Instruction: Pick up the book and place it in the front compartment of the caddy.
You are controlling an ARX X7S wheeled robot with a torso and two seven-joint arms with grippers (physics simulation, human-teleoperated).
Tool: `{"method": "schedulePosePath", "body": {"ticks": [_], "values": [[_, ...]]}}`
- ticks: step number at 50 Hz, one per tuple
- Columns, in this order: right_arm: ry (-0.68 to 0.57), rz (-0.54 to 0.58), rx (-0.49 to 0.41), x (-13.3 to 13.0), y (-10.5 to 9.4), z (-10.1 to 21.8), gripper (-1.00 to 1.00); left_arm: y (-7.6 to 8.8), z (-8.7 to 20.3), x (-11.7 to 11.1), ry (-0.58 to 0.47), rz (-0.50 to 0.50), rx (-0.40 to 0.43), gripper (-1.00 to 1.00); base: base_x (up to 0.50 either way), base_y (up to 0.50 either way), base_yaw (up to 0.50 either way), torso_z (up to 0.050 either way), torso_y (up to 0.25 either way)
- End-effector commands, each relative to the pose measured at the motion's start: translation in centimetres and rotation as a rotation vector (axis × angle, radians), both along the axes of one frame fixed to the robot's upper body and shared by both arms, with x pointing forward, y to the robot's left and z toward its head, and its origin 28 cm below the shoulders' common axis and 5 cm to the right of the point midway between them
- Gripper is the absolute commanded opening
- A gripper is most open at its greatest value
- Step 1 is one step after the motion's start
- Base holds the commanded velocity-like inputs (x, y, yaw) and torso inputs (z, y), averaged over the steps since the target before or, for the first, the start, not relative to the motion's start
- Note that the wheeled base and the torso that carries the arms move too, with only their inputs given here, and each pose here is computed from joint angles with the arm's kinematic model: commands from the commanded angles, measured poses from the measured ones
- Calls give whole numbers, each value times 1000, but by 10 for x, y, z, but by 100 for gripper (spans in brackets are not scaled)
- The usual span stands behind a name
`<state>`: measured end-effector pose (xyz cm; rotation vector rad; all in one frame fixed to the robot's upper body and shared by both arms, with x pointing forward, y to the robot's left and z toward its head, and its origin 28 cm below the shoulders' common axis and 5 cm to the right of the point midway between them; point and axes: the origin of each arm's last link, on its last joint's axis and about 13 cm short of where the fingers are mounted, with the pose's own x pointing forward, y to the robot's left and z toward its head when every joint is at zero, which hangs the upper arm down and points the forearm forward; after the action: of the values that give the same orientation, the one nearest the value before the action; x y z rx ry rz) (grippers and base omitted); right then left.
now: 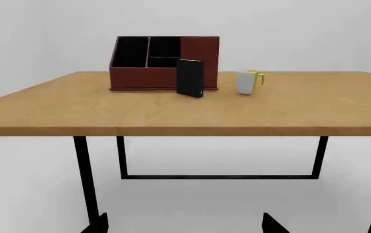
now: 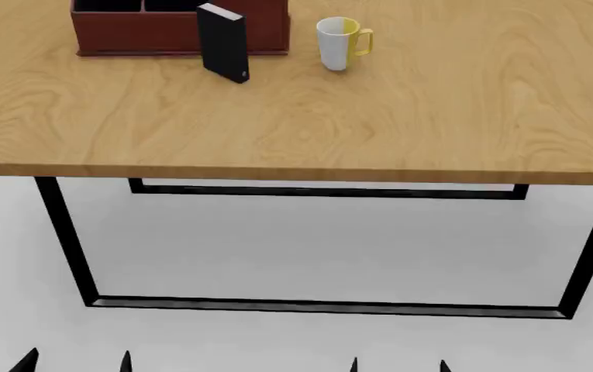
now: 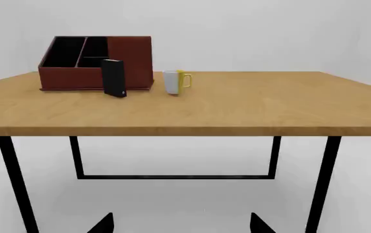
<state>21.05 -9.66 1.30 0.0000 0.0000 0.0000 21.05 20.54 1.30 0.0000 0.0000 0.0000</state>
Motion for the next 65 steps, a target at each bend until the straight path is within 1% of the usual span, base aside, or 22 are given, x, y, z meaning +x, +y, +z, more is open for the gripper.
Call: {"method": "schedulePosePath", "body": {"ticks": [1,3,4,5,9,13,15,18,19,23,27,34,35,36,39,44,45,47,49,54,57,65], "values": [[0,0,0,-1,0,1,100,2,1,-1,0,7,0,100,0,0,0,0,0],[-5,9,-2,0,1,2,100,1,0,1,3,2,-2,100,0,0,0,0,0],[-7,7,-23,1,2,5,100,0,1,1,3,2,-3,100,0,0,0,0,0],[-17,20,-3,1,2,8,100,1,2,1,4,2,-1,100,0,0,0,0,0],[-40,20,-10,3,1,29,100,1,10,0,-14,-29,-31,100,0,0,0,0,0],[-42,30,-48,6,2,52,100,3,13,3,-2,-3,9,100,0,0,0,0,0],[-44,44,-48,8,1,69,100,3,15,4,6,-1,22,100,0,0,0,0,0],[-51,58,-71,10,0,84,100,3,22,3,41,13,49,100,0,0,0,0,0],[-49,50,-93,12,-1,92,100,4,28,2,34,7,34,100,0,0,0,0,0],[-56,63,-101,12,-2,110,100,4,40,-1,68,-2,51,100,0,0,0,0,0],[-45,70,-137,13,-5,127,100,6,59,-3,60,-10,44,100,0,0,0,0,0],[-50,80,-146,12,-8,152,100,7,95,-6,57,-17,45,100,0,0,0,0,0],[-51,79,-152,12,-9,155,100,6,99,-7,59,-19,70,100,0,0,0,0,0],[-51,81,-156,12,-10,159,100,7,104,-7,50,-27,58,100,0,0,0,0,0],[-57,91,-167,11,-11,172,100,6,118,-9,50,-45,73,100,0,0,0,0,0],[-70,85,-185,9,-13,186,100,5,133,-12,49,-61,91,100,0,0,0,0,0],[-73,83,-184,8,-13,190,100,5,139,-13,54,-90,63,100,0,0,0,0,0],[-82,81,-191,7,-14,196,100,4,144,-15,46,-93,81,100,0,0,0,0,0],[-86,77,-195,6,-16,201,100,4,153,-16,44,-107,72,100,0,0,0,0,0],[-99,63,-210,4,-18,209,100,4,167,-21,25,-120,76,100,0,0,0,0,0],[-114,70,-200,2,-18,213,100,5,174,-23,21,-127,84,100,0,0,0,0,0],[-132,28,-193,-1,-19,215,100,6,190,-30,-1,-150,86,100,0,0,0,0,0]]}}
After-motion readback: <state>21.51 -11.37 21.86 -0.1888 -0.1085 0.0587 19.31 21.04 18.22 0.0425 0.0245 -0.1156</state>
